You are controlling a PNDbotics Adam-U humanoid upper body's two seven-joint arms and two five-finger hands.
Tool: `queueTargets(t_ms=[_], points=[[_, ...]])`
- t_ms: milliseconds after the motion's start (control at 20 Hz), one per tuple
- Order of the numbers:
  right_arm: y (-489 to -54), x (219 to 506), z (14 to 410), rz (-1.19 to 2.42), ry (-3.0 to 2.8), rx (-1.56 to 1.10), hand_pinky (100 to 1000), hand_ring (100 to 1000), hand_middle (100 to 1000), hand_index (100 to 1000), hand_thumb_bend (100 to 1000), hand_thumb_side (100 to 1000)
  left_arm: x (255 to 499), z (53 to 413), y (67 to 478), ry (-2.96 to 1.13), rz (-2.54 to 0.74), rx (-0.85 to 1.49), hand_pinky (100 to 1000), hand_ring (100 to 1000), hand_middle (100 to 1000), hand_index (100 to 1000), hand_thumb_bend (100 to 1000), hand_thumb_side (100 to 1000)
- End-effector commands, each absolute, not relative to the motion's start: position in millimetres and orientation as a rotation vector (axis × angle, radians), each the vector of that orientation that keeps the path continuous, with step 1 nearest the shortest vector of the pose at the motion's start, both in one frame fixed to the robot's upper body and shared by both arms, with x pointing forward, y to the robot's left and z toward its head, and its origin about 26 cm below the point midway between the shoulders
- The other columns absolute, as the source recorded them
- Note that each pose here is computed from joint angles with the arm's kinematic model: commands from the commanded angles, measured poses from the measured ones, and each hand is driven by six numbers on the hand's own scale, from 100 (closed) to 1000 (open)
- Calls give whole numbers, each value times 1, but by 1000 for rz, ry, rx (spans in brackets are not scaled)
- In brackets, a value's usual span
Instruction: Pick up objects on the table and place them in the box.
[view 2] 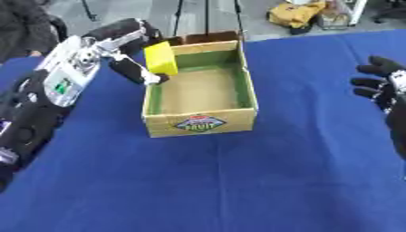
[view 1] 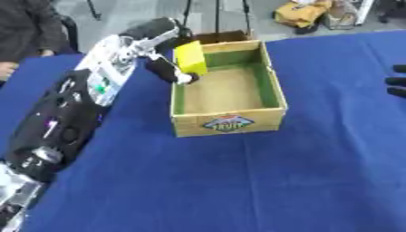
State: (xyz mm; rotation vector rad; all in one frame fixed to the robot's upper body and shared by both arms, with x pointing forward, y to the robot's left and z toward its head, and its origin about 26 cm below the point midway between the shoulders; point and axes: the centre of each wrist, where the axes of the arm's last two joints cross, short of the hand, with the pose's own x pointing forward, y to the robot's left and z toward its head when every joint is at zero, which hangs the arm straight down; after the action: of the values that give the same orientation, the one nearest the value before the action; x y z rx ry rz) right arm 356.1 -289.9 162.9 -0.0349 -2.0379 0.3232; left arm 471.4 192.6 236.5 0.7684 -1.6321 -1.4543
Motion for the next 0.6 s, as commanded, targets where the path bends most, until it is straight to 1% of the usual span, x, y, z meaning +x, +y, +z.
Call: queueTargets(t_ms=[50, 350, 600], points=[[-288, 357, 173, 347, -2064, -27, 809, 780, 787, 903, 100, 867, 480, 238, 192, -1641, -1411, 812, 135, 196, 240, 443, 283, 232], [-286, 358, 174, 354, -2068, -18, 809, 780, 787, 903, 100, 868, 488, 203, 189, -1591, -1426, 846, 149, 207, 251, 454, 287, 233], [-285, 358, 174, 353, -2066, -19, 809, 780, 787, 903, 100, 869, 488, 177, 186, -1546, -1473, 820, 166, 221, 264, 467, 284, 240]])
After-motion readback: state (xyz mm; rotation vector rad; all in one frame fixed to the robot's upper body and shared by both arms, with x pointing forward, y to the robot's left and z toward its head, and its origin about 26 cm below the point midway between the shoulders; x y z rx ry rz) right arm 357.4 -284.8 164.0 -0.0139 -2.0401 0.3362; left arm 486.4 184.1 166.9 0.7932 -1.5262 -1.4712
